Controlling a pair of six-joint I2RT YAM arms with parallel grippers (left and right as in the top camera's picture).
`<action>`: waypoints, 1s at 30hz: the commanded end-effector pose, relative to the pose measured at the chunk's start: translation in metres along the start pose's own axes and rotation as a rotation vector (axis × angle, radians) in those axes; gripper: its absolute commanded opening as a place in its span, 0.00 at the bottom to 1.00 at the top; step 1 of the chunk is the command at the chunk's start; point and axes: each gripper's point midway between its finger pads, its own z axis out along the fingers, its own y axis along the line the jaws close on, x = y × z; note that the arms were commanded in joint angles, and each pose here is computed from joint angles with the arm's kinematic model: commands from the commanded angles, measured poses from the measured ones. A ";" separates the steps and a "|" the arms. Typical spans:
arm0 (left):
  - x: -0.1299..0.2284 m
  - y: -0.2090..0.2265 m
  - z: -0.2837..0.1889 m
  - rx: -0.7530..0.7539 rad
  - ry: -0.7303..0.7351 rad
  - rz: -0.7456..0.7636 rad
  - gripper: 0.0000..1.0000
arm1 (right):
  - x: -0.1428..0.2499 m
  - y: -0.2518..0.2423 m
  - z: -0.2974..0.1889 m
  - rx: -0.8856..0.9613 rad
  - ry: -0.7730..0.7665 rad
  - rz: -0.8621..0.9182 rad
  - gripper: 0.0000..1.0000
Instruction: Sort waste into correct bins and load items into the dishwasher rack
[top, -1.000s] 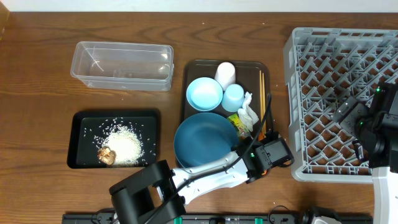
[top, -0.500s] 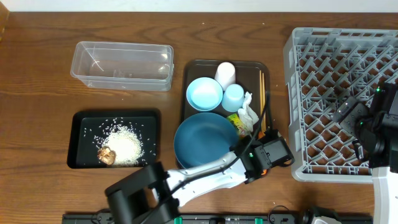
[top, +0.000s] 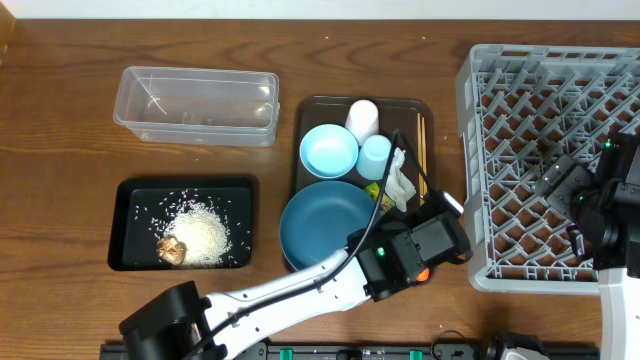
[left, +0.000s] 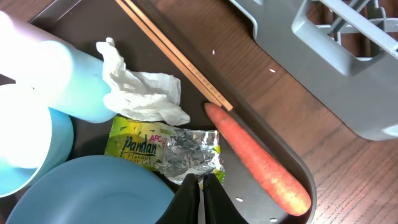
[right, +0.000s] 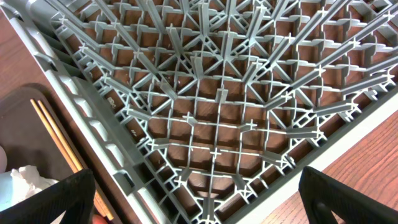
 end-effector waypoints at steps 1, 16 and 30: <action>0.002 0.015 0.001 -0.032 0.008 -0.040 0.08 | -0.007 -0.002 -0.004 0.002 -0.019 0.032 0.99; 0.031 0.141 -0.019 -0.246 0.130 -0.499 0.77 | -0.007 -0.002 -0.004 0.002 -0.019 0.032 0.99; 0.114 0.318 -0.153 -0.607 0.051 -1.111 0.98 | -0.007 -0.002 -0.004 0.002 -0.019 0.032 0.99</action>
